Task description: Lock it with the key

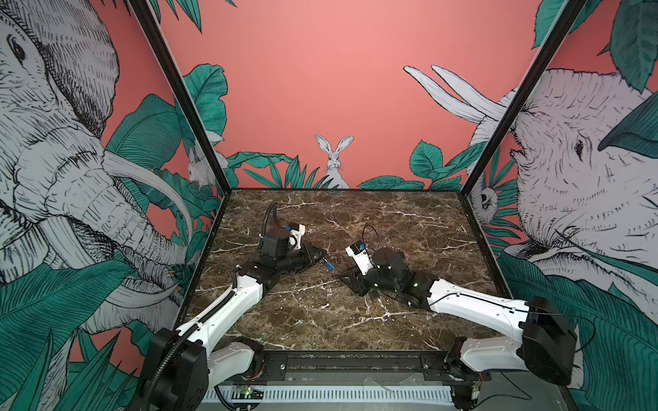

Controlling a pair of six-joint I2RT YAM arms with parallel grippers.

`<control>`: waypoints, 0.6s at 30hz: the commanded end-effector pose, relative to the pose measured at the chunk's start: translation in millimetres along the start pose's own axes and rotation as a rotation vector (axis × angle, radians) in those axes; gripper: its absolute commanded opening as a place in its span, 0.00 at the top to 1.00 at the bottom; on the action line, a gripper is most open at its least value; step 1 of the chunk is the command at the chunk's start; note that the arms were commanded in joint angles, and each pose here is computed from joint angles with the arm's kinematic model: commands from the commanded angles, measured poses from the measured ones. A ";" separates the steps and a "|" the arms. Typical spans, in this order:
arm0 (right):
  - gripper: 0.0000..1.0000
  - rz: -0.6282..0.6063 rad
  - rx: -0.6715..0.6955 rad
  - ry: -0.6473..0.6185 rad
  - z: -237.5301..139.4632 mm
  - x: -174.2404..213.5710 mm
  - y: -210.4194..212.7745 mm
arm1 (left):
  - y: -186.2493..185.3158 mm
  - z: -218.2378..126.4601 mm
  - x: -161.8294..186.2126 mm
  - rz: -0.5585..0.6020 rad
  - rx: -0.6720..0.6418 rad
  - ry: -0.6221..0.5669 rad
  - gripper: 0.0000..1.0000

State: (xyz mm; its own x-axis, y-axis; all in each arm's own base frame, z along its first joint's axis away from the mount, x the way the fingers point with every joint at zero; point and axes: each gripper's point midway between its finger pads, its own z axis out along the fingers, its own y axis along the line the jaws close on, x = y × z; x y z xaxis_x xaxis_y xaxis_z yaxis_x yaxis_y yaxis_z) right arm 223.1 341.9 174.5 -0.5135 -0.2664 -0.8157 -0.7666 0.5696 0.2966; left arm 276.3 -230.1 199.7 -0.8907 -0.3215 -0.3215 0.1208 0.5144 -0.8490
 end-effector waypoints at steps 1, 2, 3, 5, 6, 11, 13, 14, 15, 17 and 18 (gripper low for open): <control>0.57 -0.075 -0.006 -0.076 5.4 -20.9 1.5 | -24.6 -6.7 -9.9 0.002 0.034 -0.039 1.00; 0.56 -0.081 -0.008 -0.079 6.8 -21.5 1.4 | -26.7 -6.1 -9.9 0.000 0.037 -0.039 1.00; 0.57 -0.087 -0.008 -0.085 8.1 -23.0 1.4 | -28.9 -5.4 -9.6 0.002 0.040 -0.038 1.00; 0.56 -0.101 -0.003 -0.095 10.1 -26.2 1.1 | -32.0 -4.0 -8.2 0.003 0.040 -0.033 1.00; 0.56 -0.109 0.001 -0.098 11.0 -27.6 0.6 | -33.9 -3.2 -8.0 0.006 0.042 -0.032 1.00; 0.57 -0.138 0.040 -0.110 12.6 -34.7 -4.9 | -36.4 -0.7 -5.8 0.009 0.038 -0.024 1.00; 0.57 -0.147 0.038 -0.118 13.1 -37.6 -4.0 | -36.2 0.3 -5.0 0.007 0.037 -0.020 1.00; 0.57 -0.148 0.036 -0.120 13.2 -39.0 -3.4 | -36.8 0.4 -5.5 0.008 0.038 -0.021 1.00; 0.58 -0.150 0.036 -0.118 13.7 -39.7 -3.4 | -36.3 1.0 -5.3 0.006 0.037 -0.020 1.00; 0.59 -0.153 0.035 -0.120 14.3 -41.5 -2.7 | -37.8 2.1 -4.6 0.007 0.040 -0.015 1.00; 0.60 -0.155 0.037 -0.120 14.5 -41.8 -3.2 | -38.2 2.6 -4.3 0.007 0.041 -0.014 1.00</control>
State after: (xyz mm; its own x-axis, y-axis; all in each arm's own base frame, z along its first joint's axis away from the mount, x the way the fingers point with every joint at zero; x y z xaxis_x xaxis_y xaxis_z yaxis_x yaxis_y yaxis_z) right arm 243.3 357.2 184.7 -0.3874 -0.2898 -0.8752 -0.8119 0.5570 0.1750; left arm 272.2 -245.1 209.4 -0.8972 -0.3168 -0.3077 0.1093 0.5157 -0.8498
